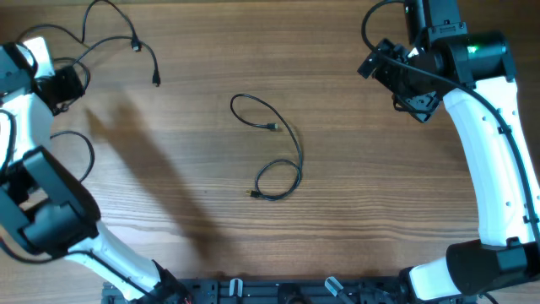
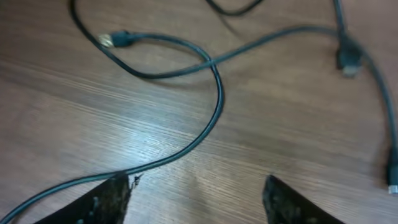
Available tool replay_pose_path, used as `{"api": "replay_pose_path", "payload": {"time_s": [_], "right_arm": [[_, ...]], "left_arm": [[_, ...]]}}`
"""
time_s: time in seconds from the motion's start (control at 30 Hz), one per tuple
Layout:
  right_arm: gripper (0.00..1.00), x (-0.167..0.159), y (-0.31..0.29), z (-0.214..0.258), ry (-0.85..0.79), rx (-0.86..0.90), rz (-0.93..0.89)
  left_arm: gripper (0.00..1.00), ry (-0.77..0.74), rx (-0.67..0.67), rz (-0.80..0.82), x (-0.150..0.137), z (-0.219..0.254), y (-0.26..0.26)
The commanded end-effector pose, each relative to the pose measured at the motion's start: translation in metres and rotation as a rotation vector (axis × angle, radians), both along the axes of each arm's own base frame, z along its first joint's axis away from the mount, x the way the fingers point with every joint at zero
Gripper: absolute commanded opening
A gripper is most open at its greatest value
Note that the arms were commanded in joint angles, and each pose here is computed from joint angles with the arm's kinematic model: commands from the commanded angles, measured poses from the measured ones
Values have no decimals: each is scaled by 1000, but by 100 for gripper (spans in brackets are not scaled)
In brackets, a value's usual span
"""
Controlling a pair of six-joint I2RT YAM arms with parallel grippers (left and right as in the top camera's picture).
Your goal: Untangle cables
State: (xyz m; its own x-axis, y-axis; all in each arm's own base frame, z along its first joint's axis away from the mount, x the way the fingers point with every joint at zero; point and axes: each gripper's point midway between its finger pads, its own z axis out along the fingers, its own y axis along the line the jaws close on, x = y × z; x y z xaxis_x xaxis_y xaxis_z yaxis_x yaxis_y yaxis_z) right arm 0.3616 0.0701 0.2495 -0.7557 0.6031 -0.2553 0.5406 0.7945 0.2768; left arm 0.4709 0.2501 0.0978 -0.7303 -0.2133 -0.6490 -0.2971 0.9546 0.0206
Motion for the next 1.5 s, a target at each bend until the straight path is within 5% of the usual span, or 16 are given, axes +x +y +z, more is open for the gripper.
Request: {"api": "replay_pose_path", "payload": {"time_s": [0.0, 0.2, 0.57, 0.8, 0.87, 1.17, 1.3, 1.37, 1.4, 1.47], "right_arm": [[100, 1, 1, -1, 2, -3, 15], [100, 1, 1, -1, 1, -2, 14], [100, 1, 1, -1, 2, -3, 15], [100, 0, 1, -1, 5, -3, 15], [100, 0, 1, -1, 5, -3, 15], [100, 0, 1, -1, 6, -5, 17], [100, 0, 1, -1, 5, -5, 17], [99, 0, 1, -2, 8, -5, 17], [100, 0, 1, -1, 7, -4, 16], [100, 0, 1, -1, 5, -4, 15]], "left_arm": [[71, 52, 44, -93, 8, -38, 0], [67, -47, 74, -121, 35, -54, 8], [64, 9, 14, -193, 32, -105, -5], [23, 42, -11, -173, 21, -112, 1], [4, 80, -39, -163, 10, -119, 1], [4, 276, -110, -270, -34, -133, -25], [17, 277, -49, -340, -33, -123, -23], [15, 254, -15, -356, -27, -120, -19], [4, 250, -6, -365, -26, -119, -19], [10, 276, 18, -420, -31, -121, -21]]}}
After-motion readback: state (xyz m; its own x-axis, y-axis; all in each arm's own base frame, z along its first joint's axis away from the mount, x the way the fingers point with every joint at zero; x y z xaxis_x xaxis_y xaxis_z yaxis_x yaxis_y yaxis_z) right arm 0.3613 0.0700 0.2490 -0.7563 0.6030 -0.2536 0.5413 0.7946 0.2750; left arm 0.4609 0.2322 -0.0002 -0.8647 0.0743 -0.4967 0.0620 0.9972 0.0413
